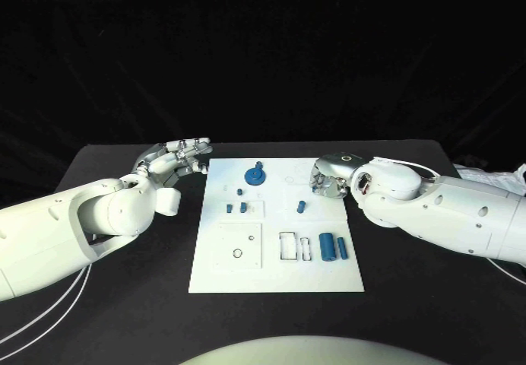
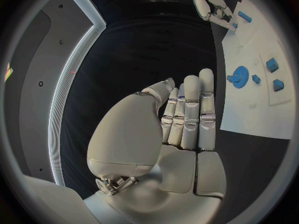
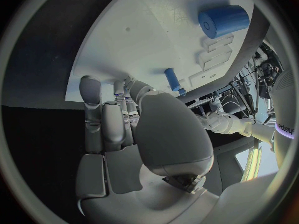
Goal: Assemble the parts on the task board
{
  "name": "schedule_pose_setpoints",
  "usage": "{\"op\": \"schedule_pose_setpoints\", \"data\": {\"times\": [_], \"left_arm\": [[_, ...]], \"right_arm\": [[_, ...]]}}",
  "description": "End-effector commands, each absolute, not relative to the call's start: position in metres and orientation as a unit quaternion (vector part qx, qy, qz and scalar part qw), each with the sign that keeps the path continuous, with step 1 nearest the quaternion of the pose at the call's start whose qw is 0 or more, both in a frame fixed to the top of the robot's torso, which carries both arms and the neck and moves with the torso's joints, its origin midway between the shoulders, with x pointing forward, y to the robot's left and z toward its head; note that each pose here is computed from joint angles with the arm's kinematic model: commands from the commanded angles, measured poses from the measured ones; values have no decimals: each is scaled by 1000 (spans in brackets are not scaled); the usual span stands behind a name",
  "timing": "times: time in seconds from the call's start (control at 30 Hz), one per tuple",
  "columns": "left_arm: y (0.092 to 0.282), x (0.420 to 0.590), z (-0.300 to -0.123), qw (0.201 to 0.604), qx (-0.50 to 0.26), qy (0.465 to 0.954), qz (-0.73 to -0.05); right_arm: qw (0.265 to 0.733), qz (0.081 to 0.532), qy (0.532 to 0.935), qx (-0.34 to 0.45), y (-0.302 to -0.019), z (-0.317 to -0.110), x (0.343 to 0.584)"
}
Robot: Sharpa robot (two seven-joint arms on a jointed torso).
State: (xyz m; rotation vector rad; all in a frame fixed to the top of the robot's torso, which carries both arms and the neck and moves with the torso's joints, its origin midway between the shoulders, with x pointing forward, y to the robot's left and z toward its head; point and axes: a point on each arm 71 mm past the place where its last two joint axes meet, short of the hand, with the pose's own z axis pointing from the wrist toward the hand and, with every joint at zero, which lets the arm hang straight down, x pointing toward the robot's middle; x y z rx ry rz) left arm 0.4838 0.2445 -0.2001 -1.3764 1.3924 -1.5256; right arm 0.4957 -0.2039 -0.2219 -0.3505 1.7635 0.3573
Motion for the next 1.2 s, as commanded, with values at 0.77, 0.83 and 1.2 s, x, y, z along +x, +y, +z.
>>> {"op": "schedule_pose_setpoints", "data": {"times": [0.77,0.83,1.2], "left_arm": [[245,485,-201,324,-517,540,-580],[244,485,-201,324,-517,540,-580],[238,485,-201,317,-514,542,-584]], "right_arm": [[650,223,714,-133,-187,-182,473],[650,237,709,-135,-180,-179,469],[638,293,692,-169,-136,-179,446]]}}
